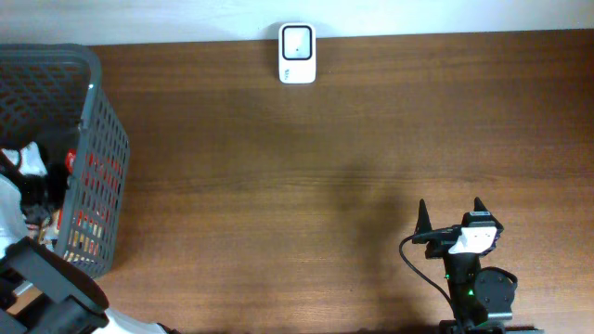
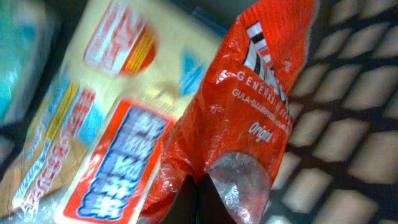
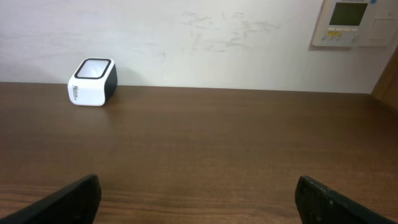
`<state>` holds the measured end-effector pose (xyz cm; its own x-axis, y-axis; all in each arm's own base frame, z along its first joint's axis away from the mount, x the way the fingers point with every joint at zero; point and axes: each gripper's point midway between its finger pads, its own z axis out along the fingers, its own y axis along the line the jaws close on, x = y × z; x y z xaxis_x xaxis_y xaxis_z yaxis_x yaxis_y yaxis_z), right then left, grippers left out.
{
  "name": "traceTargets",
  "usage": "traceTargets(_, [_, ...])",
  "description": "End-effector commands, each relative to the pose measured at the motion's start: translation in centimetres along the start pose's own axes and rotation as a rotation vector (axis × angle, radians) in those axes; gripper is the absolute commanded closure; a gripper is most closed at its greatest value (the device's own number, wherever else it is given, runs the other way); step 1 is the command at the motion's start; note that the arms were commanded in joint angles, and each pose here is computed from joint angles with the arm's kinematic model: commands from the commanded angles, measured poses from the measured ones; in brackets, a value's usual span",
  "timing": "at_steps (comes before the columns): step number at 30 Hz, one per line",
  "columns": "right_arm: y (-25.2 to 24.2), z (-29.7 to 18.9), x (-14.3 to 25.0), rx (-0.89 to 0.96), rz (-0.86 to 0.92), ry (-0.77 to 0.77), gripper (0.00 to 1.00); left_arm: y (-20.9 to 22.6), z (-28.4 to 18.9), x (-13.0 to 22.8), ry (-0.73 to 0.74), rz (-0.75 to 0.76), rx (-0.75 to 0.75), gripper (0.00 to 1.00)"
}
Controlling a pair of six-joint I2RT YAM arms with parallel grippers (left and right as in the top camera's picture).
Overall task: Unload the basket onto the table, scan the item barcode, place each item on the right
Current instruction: 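Grasp the red snack bag with the left gripper and lift it, then carry the red bag past the scanner and drop it on the table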
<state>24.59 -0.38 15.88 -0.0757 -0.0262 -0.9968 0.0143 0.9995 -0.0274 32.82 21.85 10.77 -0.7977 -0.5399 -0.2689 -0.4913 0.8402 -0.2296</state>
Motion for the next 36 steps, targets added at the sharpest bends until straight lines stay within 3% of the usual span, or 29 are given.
traceTargets(1, [-0.3, 0.0, 0.3, 0.015, -0.001, 0.004, 0.02, -3.8, -7.7, -4.7, -0.241, 0.013, 0.104, 1.00])
traceTargets(7, [-0.3, 0.0, 0.3, 0.015, -0.001, 0.005, 0.01, -6.1, -17.1, -6.5, -0.501, 0.079, 0.086, 1.00])
traceTargets(12, [-0.3, 0.0, 0.3, 0.015, -0.001, 0.005, 0.01, -8.5, -25.5, -6.4, -0.756, 0.028, 0.126, 1.00])
traceTargets(15, [-0.3, 0.0, 0.3, 0.015, -0.001, 0.004, 0.01, -11.3, -31.4, -5.0, -0.919, 0.071, 0.204, 1.00])
traceTargets(18, [-0.3, 0.0, 0.3, 0.015, -0.001, 0.005, 0.01, -14.4, -35.4, -1.9, -0.991, 0.130, 0.319, 1.00])
traceTargets(23, [-0.3, 0.0, 0.3, 0.016, -0.001, 0.004, 0.01, -20.6, -37.3, 2.6, -0.931, 0.238, 0.579, 1.00])
traceTargets(29, [-0.3, 0.0, 0.3, 0.016, -0.001, 0.004, 0.01, -26.8, -33.3, 6.3, -0.678, 0.356, 0.746, 1.00])
traceTargets(32, [-0.3, 0.0, 0.3, 0.016, -0.001, 0.004, 0.02, -29.2, -29.6, 7.1, -0.566, 0.385, 0.745, 1.00])
traceTargets(36, [-0.3, 0.0, 0.3, 0.015, -0.001, 0.005, 0.01, -31.6, -23.7, 7.5, -0.454, 0.408, 0.637, 1.00])
